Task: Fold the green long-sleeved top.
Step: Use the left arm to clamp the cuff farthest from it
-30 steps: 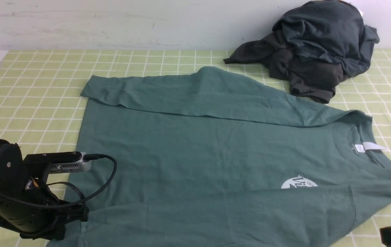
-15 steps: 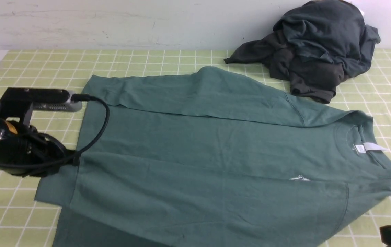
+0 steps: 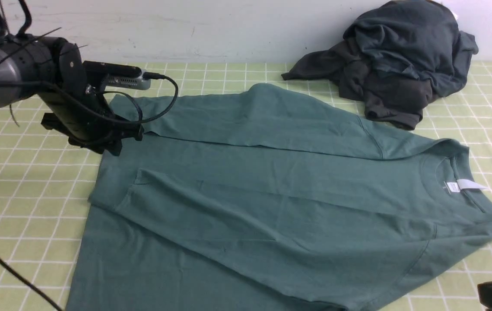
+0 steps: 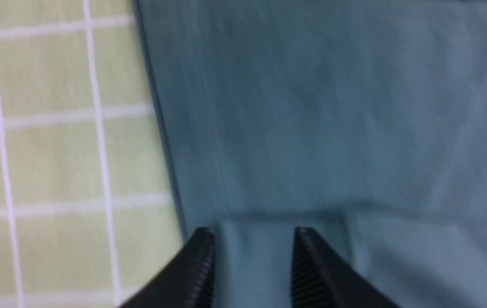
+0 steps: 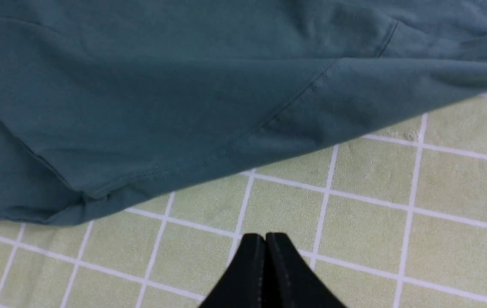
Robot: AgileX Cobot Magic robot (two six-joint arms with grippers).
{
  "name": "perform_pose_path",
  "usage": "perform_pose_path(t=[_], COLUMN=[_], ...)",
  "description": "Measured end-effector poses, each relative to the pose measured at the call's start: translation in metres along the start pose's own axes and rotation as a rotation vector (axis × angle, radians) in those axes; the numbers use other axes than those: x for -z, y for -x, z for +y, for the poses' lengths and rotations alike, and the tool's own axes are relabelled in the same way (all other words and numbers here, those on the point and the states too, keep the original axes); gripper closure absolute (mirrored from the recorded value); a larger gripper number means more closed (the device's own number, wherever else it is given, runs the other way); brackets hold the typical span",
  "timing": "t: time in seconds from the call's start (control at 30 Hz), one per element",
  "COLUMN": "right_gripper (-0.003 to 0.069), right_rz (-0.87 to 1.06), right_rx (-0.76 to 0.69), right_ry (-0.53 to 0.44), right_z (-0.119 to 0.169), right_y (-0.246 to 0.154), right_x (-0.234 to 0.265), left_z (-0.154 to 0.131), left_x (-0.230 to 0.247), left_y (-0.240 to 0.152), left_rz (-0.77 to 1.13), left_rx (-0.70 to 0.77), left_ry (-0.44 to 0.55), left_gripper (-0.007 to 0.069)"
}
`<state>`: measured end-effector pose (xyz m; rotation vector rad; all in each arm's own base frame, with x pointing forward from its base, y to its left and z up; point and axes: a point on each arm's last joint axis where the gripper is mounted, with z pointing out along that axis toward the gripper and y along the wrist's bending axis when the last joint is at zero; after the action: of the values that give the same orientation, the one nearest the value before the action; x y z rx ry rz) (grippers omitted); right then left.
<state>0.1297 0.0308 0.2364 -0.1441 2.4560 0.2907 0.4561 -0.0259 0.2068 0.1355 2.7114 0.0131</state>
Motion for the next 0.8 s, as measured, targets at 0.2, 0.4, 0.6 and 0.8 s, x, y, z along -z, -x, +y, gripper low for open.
perform_pose_path(t=[0.2, 0.4, 0.6, 0.8], right_gripper=[0.0669, 0.0669, 0.0669, 0.0669], right_rz=[0.0, -0.014, -0.016, -0.017], right_rx=[0.003, 0.034, 0.066, 0.076], right_ry=[-0.002, -0.019, -0.041, -0.048], right_z=[0.0, -0.002, -0.004, -0.004], right_y=[0.0, 0.001, 0.002, 0.002], right_x=[0.0, 0.0, 0.0, 0.0], left_z=[0.033, 0.054, 0.053, 0.051], left_x=[-0.02, -0.058, -0.096, -0.094], left_y=[0.045, 0.07, 0.068, 0.068], left_rz=[-0.069, -0.163, -0.209, -0.179], left_rx=[0.169, 0.281, 0.339, 0.362], left_ry=[0.022, 0.025, 0.013, 0.006], left_gripper=[0.0203, 0.0174, 0.0229, 0.0527])
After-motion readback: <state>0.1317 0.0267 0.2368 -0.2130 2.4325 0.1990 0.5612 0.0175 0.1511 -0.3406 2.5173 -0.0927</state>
